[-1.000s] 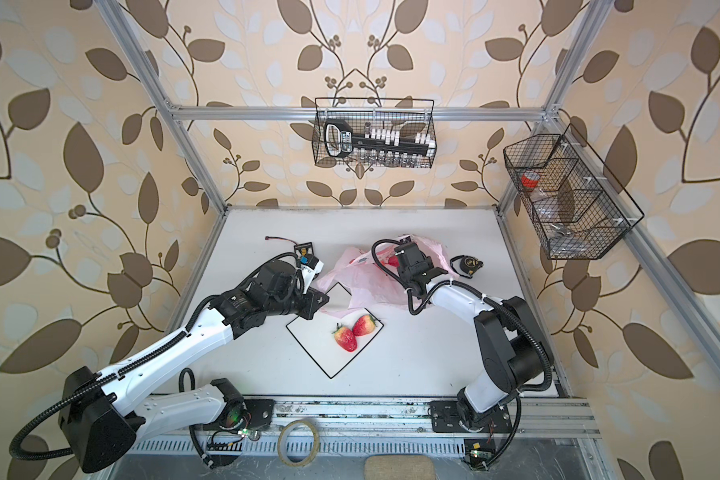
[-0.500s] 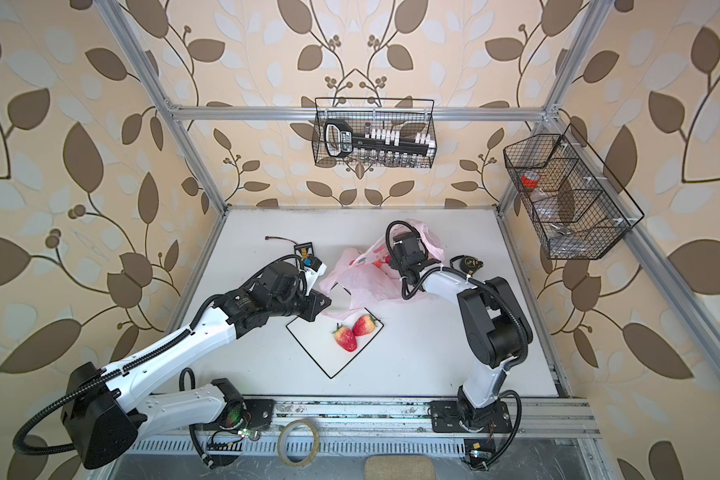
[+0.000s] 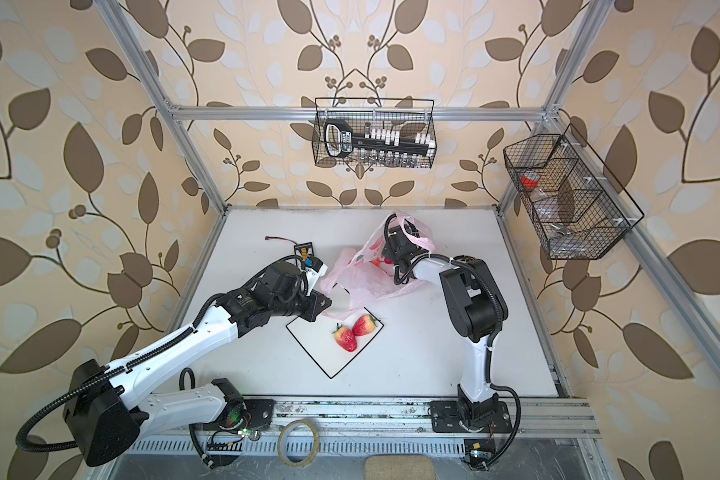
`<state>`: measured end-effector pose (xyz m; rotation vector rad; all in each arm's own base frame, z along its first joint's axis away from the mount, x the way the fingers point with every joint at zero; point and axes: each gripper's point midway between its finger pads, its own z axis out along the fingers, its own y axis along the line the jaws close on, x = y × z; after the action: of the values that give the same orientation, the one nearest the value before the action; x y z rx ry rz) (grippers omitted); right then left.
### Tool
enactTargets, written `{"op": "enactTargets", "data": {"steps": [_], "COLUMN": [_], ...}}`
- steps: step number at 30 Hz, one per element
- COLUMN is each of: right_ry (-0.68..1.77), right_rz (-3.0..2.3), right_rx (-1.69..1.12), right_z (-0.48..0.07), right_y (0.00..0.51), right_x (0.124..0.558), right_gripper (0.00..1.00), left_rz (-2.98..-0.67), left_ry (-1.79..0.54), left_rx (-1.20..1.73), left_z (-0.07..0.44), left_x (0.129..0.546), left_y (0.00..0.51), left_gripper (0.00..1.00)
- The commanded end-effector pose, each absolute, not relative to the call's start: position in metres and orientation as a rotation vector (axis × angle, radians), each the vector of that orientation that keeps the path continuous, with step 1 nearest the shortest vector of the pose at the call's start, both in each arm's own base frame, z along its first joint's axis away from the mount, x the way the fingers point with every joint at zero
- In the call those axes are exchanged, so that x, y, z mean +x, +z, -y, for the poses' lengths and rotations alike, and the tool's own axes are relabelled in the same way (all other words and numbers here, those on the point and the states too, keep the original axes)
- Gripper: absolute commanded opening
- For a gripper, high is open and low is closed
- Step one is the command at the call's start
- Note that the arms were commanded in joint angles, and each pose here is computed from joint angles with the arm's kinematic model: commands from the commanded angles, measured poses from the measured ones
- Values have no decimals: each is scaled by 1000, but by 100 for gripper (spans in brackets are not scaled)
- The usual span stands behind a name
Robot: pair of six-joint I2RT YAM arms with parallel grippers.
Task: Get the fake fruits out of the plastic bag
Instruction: 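Lower the right gripper into the bag and grasp a third fake strawberry, then lift the third strawberry out of the bag toward the board with the right gripper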
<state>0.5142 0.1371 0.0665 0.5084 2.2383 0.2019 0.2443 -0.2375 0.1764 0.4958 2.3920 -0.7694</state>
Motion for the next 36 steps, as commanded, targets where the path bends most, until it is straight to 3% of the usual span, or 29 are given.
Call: {"op": "enactTargets", "data": {"steps": [1,16,24,30,36], "right_ry": [183,76,67,134,225], "right_rz": [-2259,-2342,-2373,-2304,-2237], "right_rx": [537,518,520,504,462], "right_z": [-137,-142,-145,-147,-147], "right_y": [55,27,19,47,84], "right_x": [522,537,539,538,526], "right_gripper": [76,69,57,43,38], "left_rz": [-2358,-2337,-2323,-2330,-2323], "left_ry": [-787,-768,-769,-758,-731], "left_rx": [530,530,527,515,498], "left_z": [242,239,239,239,237], "left_x": [244,244,244,247,253], "left_y": [186,190,193,191,191], "left_gripper": [0,0,0,0,0]}}
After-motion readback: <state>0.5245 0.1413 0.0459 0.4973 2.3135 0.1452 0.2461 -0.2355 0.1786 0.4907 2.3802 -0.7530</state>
